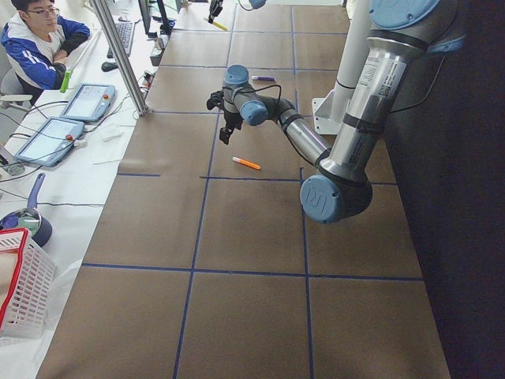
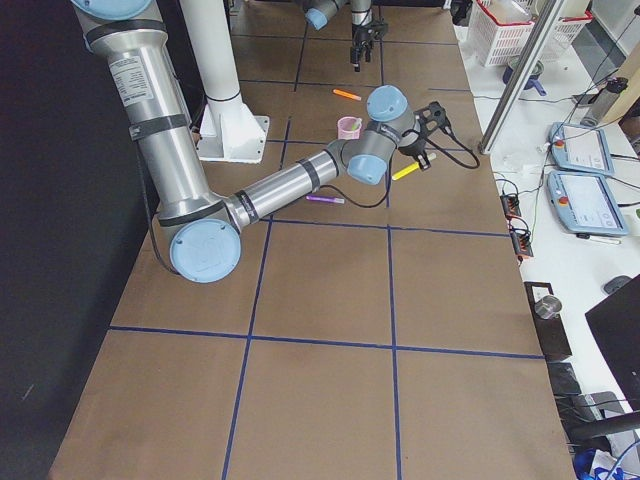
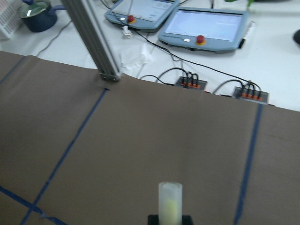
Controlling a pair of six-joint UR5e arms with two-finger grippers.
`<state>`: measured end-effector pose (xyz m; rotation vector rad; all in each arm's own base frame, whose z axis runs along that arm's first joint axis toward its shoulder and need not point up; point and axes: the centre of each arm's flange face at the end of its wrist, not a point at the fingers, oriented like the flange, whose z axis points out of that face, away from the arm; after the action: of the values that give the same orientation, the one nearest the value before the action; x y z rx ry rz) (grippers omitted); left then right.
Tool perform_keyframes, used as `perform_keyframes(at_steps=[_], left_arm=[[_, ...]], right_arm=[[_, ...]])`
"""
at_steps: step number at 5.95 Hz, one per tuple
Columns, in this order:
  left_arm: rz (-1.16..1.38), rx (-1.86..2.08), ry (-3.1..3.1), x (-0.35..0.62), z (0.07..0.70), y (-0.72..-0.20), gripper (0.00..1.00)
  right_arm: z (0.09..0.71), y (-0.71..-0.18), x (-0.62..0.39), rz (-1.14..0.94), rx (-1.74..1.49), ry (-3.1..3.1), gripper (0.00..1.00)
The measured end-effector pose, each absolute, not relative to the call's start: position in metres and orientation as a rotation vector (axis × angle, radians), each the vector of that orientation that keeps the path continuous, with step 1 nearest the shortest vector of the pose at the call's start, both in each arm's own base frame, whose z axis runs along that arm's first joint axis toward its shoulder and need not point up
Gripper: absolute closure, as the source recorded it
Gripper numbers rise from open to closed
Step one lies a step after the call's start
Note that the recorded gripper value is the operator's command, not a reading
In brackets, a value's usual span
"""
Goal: Collect pens into pen holder
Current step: 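Carry the yellow marker toward the cup with right gripper while left lowers, then lower the yellow marker into the pink cup and open the right gripper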
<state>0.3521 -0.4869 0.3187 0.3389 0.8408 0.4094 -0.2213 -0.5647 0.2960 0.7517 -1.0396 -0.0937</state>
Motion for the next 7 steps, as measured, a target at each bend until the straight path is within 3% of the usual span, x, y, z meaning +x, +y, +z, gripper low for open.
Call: perform_keyframes(at_steps=[2,4,7], left_arm=[[0.426,0.317,0.836,0.367,0.326,-0.483,0.00],[0.437,0.302,0.834,0.382,0.328,-0.485,0.00],[0.436,0.292,0.829,0.388,0.332,-0.489,0.00]], right_arm=[[0.232,-0.512,-0.341,-0.051,0.915,-1.140,1.00],[0.213,-0.447,-0.422,0.016,1.024,-1.191,1.00],[0.194,-0.416,-0.483,0.054,1.064,-1.186,1.00]])
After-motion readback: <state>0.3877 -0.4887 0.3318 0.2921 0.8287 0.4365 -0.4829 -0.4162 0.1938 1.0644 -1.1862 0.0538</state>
